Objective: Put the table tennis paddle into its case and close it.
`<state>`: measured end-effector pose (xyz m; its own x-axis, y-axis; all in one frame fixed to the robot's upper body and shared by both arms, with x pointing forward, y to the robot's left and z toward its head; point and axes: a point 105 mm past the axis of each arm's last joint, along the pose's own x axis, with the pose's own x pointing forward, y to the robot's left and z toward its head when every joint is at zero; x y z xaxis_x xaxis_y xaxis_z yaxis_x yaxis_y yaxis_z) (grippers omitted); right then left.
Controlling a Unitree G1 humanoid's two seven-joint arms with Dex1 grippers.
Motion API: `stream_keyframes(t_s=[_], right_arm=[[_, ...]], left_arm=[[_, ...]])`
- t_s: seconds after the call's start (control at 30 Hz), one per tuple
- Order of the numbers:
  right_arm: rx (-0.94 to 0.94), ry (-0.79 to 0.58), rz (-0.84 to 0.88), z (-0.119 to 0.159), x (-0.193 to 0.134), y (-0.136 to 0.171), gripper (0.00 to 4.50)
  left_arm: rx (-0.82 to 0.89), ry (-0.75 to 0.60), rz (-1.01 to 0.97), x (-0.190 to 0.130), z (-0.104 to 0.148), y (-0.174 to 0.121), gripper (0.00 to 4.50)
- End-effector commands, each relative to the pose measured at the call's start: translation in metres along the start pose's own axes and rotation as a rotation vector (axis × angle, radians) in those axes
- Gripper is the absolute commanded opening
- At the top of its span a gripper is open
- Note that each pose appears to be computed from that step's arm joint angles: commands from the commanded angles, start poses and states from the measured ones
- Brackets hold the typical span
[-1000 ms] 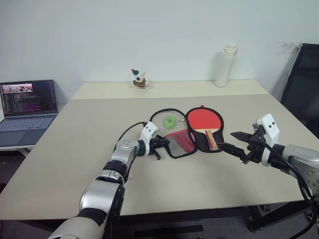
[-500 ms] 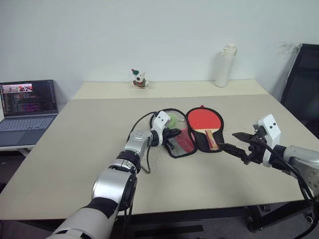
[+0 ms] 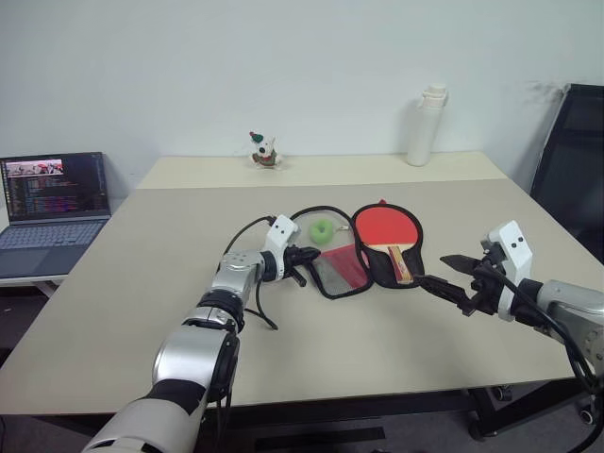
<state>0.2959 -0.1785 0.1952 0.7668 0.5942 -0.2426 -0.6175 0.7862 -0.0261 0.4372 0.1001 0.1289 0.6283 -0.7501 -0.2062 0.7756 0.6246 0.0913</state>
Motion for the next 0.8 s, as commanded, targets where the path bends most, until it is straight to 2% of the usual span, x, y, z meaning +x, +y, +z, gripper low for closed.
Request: stream_keyframes(t_s=[0.03, 0.23, 0.5, 0.63, 0.8], right_arm=[[-0.041, -0.042, 0.002, 0.011, -0.003, 0.003, 4.27], [-0.039, -0.044, 0.007, 0.011, -0.001, 0.004, 4.27], [-0.038, -0.039, 0.006, 0.010, -0.001, 0.004, 4.27], [-0.040, -0.038, 0.005, 0.010, -0.002, 0.005, 4.27], [-0.037, -0.039, -0.005, 0.009, -0.006, 0.005, 4.27]], left_arm=[[0.005, -0.019, -0.015, -0.007, 0.001, 0.002, 0.01], [0.033, 0.030, -0.002, -0.005, -0.016, -0.003, 0.01], [0.032, 0.053, 0.001, 0.005, -0.022, -0.011, 0.01], [0.037, 0.043, -0.024, 0.011, -0.017, -0.017, 0.01], [0.061, 0.063, 0.004, -0.005, -0.020, -0.002, 0.01]])
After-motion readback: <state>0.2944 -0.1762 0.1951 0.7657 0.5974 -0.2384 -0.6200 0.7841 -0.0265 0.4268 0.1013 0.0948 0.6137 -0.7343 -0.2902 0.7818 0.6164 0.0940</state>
